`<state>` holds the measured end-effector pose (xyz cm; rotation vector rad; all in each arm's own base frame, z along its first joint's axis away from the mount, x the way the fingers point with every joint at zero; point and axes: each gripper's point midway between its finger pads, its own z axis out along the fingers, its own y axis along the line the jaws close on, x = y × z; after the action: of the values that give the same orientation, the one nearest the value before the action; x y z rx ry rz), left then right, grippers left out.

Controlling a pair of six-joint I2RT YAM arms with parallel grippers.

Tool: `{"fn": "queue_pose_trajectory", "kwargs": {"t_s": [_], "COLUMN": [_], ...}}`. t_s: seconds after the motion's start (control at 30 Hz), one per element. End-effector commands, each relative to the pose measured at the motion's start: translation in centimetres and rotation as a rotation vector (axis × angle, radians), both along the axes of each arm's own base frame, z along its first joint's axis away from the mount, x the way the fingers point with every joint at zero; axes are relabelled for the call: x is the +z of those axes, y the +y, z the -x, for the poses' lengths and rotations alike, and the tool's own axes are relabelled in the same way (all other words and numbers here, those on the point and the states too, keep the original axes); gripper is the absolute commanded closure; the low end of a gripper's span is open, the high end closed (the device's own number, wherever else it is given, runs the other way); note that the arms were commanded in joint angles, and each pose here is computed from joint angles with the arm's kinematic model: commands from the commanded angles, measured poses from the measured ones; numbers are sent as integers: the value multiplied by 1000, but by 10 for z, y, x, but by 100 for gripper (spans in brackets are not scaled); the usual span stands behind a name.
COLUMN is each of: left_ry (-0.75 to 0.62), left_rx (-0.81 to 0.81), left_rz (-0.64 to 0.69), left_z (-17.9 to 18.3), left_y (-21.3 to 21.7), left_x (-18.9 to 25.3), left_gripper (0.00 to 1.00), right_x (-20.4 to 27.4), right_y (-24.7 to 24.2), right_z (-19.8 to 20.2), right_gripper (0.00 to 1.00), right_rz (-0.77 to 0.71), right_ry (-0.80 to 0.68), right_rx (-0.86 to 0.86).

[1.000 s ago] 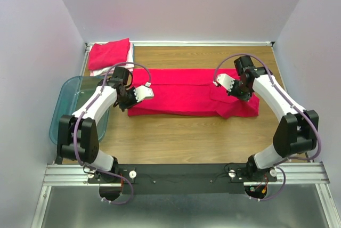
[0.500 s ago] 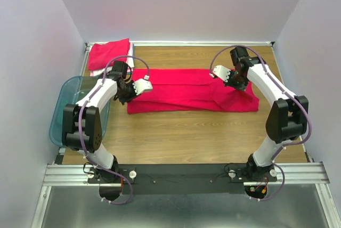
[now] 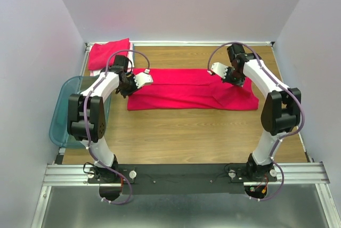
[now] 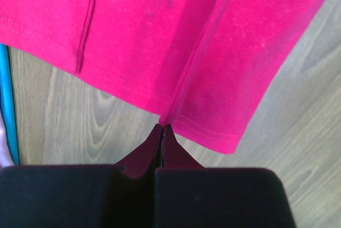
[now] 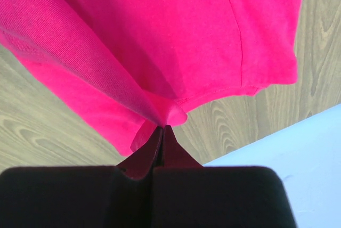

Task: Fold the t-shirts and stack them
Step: Fold the other side of the tshirt into a rectangle

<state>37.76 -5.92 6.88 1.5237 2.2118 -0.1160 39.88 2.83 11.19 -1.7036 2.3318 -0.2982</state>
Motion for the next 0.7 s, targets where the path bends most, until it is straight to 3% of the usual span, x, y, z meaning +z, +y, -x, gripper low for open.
{"fn": "queue_pose_trajectory", "kwargs": {"t_s": [0.0,0.67], "left_ry": [-37,-69], "left_rx": [26,70], "left_rz": [-11,-30], "left_z": [-20,-68], "left_y": [4,5], "left_x": [2,-4], "left_gripper": [100,100], "right_x": [-1,-10], "right_y": [-5,-18], "right_z": [-15,-39], "right_gripper": [99,99], "right_rz": [24,34], "right_ry": [-19,-38], "right_rx": [-2,-45]}}
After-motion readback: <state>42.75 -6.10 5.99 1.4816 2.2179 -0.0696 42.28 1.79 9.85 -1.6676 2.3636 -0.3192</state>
